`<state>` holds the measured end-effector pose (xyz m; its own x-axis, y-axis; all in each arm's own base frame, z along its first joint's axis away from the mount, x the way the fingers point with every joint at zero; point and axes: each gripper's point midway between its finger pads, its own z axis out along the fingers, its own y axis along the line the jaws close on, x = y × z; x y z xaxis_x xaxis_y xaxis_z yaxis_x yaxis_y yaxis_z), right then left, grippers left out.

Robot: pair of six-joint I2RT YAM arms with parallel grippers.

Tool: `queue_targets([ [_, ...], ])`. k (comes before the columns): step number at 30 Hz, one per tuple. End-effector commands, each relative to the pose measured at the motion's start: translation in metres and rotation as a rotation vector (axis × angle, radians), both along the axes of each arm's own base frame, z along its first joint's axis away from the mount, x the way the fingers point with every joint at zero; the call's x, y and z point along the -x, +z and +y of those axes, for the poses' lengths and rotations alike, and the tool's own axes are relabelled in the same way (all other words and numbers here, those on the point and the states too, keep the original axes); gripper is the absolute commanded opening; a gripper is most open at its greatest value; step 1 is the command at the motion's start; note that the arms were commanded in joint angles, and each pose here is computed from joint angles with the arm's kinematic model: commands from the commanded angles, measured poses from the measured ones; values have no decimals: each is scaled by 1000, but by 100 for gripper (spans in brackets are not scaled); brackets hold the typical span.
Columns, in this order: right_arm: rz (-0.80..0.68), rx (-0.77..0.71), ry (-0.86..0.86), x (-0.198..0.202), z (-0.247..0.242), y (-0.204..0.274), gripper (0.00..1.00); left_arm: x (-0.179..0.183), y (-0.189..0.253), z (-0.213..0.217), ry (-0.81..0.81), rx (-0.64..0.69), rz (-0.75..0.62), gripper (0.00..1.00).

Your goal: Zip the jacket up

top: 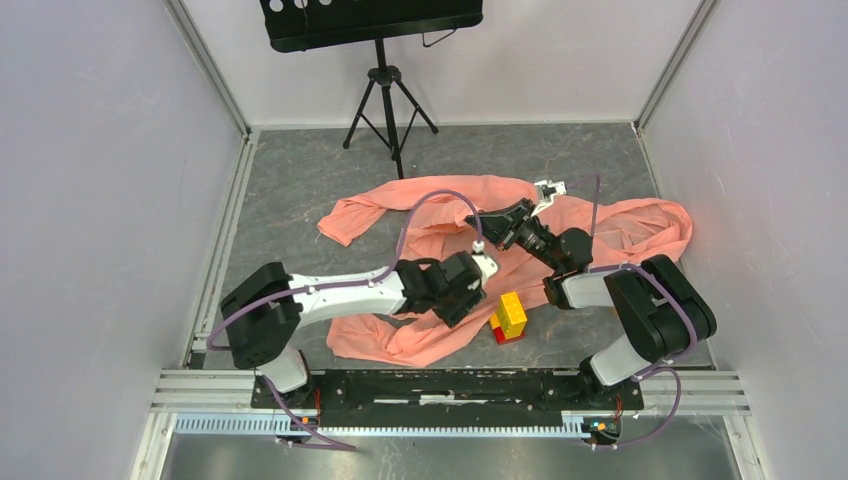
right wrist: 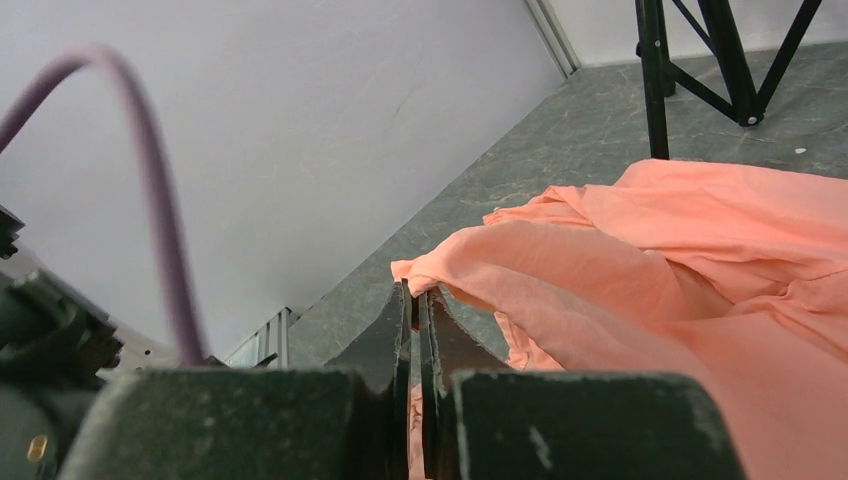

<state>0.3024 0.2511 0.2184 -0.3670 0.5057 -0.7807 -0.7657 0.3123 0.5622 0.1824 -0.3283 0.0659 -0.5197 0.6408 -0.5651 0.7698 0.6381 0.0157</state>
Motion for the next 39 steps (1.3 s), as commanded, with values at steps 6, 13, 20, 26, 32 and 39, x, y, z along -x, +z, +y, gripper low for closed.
queue_targets([
  [6, -442, -160, -17, 32, -24, 86, 0, -4, -12, 12, -229, -258, -208, 59],
  [13, -434, -160, -18, 30, -25, 85, 0, -15, -3, 12, -189, -292, -292, 56],
  [20, -431, -160, -22, 29, -28, 85, 0, -10, 21, -11, -232, -141, -312, 56],
  [26, -427, -161, -25, 29, -30, 85, 0, -2, 14, -27, -300, -73, -287, 50],
  [32, -424, -161, -26, 29, -30, 84, 0, -5, 2, -29, -316, -100, -286, 50],
  [39, -425, -162, -23, 29, -30, 85, 0, -10, -14, -21, -308, -148, -263, 50],
])
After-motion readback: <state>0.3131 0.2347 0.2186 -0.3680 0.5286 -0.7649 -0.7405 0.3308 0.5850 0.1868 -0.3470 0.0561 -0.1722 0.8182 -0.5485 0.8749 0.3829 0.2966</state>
